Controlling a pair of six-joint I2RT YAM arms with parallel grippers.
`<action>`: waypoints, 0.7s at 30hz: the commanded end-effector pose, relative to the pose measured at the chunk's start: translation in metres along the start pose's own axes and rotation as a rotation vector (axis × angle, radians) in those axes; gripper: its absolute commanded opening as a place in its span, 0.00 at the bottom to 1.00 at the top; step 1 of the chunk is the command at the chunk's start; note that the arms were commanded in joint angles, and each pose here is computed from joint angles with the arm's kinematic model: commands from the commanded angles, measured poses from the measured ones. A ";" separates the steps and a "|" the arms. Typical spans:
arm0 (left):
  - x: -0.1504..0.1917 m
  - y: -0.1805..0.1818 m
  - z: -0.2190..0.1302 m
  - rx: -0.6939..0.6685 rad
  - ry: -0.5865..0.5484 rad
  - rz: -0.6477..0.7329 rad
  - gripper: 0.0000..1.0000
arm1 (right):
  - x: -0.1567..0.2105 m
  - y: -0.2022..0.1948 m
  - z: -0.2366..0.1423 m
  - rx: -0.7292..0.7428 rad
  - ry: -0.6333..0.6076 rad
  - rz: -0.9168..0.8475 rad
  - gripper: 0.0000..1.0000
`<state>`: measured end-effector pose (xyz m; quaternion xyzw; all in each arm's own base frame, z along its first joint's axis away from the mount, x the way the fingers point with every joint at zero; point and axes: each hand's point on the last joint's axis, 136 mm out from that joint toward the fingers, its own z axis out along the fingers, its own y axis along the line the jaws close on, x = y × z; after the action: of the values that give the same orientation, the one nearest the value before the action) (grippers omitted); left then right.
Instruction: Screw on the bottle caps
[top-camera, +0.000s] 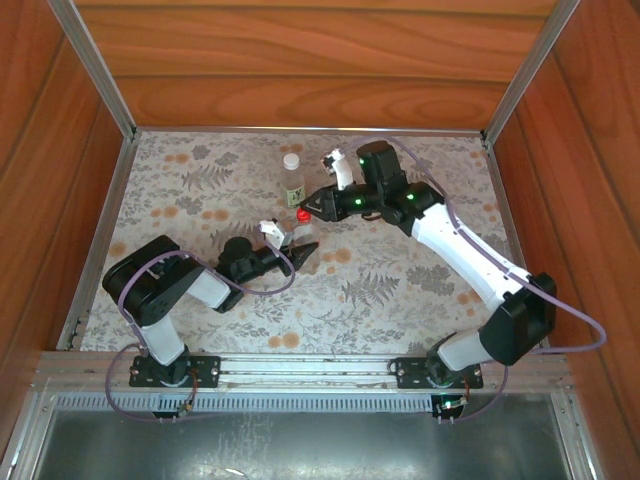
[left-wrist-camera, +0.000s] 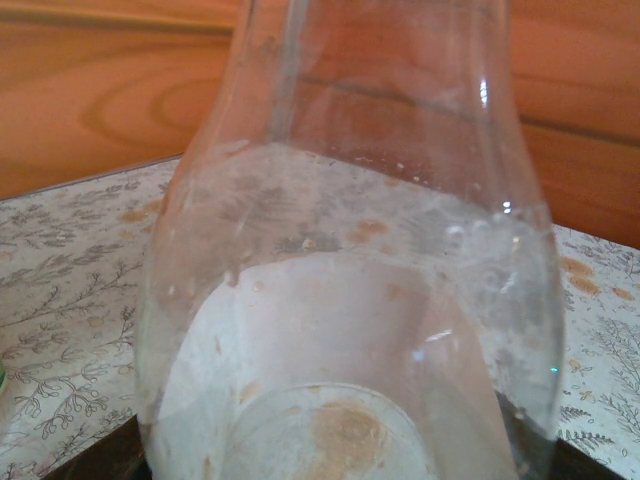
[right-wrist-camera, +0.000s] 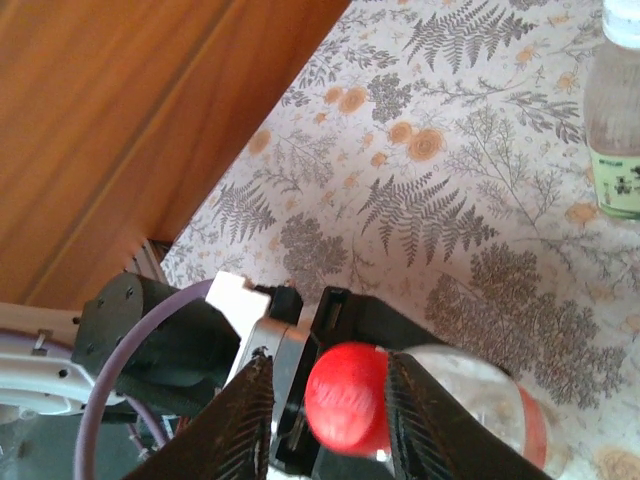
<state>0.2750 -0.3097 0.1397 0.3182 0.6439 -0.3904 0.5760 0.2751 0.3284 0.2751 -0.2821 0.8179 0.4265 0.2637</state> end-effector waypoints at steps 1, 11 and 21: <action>-0.001 0.002 0.002 0.003 -0.006 -0.006 0.54 | 0.001 0.001 0.007 -0.036 0.035 0.003 0.29; -0.001 0.004 0.002 -0.009 -0.009 -0.016 0.54 | 0.038 0.005 -0.002 -0.072 0.075 0.055 0.15; 0.000 0.006 0.006 -0.004 -0.005 -0.022 0.54 | 0.044 0.010 -0.019 -0.041 0.049 0.018 0.15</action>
<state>0.2763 -0.3126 0.1398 0.3185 0.6424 -0.3954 0.5741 0.2424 0.3098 0.2571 -0.2800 0.8201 0.4396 0.2362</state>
